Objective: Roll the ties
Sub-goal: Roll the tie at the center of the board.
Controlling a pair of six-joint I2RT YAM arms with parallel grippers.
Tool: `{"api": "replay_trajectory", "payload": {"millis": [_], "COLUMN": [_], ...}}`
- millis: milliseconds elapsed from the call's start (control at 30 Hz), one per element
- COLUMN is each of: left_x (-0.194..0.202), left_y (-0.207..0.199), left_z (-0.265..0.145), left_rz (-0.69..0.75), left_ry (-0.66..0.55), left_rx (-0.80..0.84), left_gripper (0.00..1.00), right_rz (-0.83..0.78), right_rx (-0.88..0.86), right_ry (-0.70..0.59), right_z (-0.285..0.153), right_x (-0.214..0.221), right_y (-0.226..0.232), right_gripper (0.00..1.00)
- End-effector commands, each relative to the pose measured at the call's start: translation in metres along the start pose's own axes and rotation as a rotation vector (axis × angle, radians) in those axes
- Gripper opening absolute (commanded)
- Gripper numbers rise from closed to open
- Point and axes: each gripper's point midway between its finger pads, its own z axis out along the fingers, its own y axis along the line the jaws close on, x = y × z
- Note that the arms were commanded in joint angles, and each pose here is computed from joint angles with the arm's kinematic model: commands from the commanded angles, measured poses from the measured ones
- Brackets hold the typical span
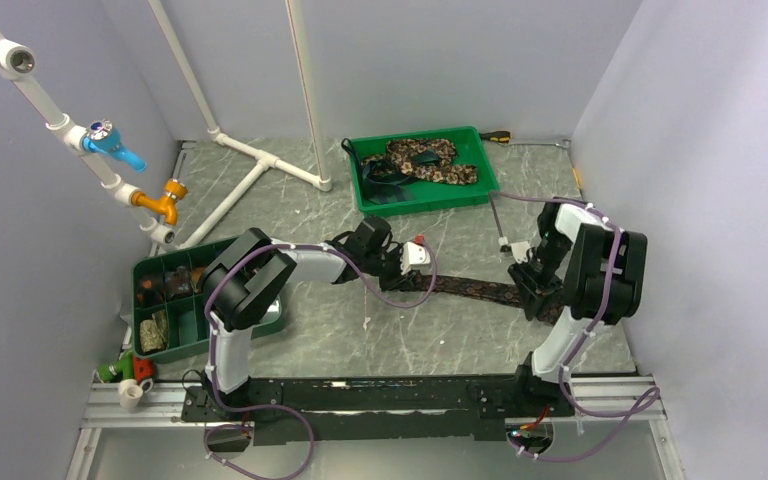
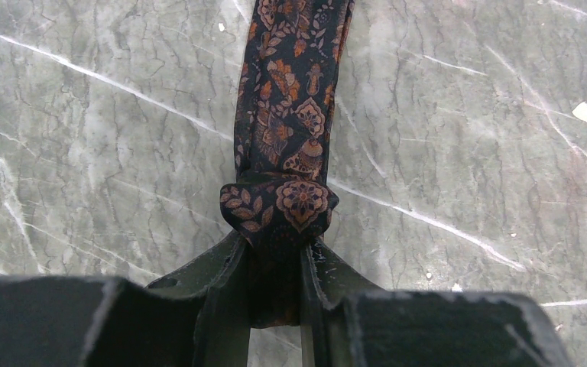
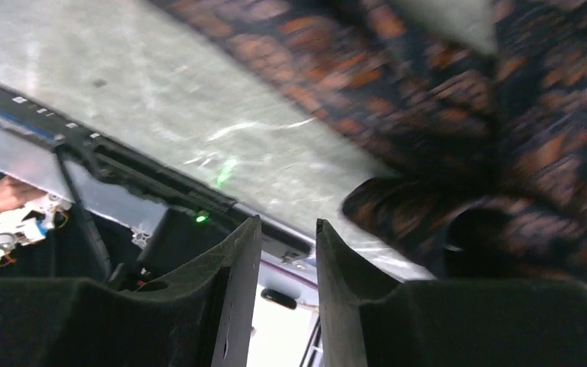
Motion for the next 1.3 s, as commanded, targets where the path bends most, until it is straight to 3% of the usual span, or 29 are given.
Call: {"api": "replay_trajectory", "payload": {"millis": [0,200,367,467,700,833,967,1133,1267], "left_x": [0.070,0.072,0.071,0.071,0.072,0.073,0.073,0.074,0.074], "left_y": [-0.027,-0.030,-0.026,-0.026,-0.027,-0.029,-0.030,-0.029,-0.027], "left_z": [-0.011,-0.014,-0.012,-0.011,-0.012,-0.013,-0.014,-0.014,-0.015], "left_rz": [-0.127,-0.138,-0.147,-0.154,-0.142,-0.138,-0.138,-0.140,-0.147], "left_ry": [0.215,0.217,0.214,0.211,0.215,0.221,0.223,0.224,0.222], "left_rx": [0.037,0.036,0.023,0.020,0.028,0.035,0.035,0.032,0.025], "left_gripper": [0.18,0.18,0.18,0.18,0.18,0.18,0.18,0.18,0.18], "right_rz": [0.018,-0.005,-0.025,-0.057,-0.143,-0.149,-0.147,-0.083,-0.031], "right_rx": [0.180,0.238,0.205,0.136,-0.145,-0.039,-0.009,0.030,0.120], "right_ry": [-0.025,-0.103,-0.101,-0.101,-0.306,-0.332,-0.253,-0.172,-0.178], "right_z": [0.011,-0.010,-0.010,-0.013,-0.058,-0.056,-0.048,-0.008,0.017], "right_x": [-0.028,-0.078,-0.084,-0.076,-0.089,-0.096,-0.081,-0.051,-0.055], "right_y": [-0.064,-0.105,-0.105,-0.086,0.009,-0.001,-0.017,-0.020,-0.042], "right_gripper": [0.34,0.35,0.36,0.37,0.46,0.50,0.28,0.20,0.15]}}
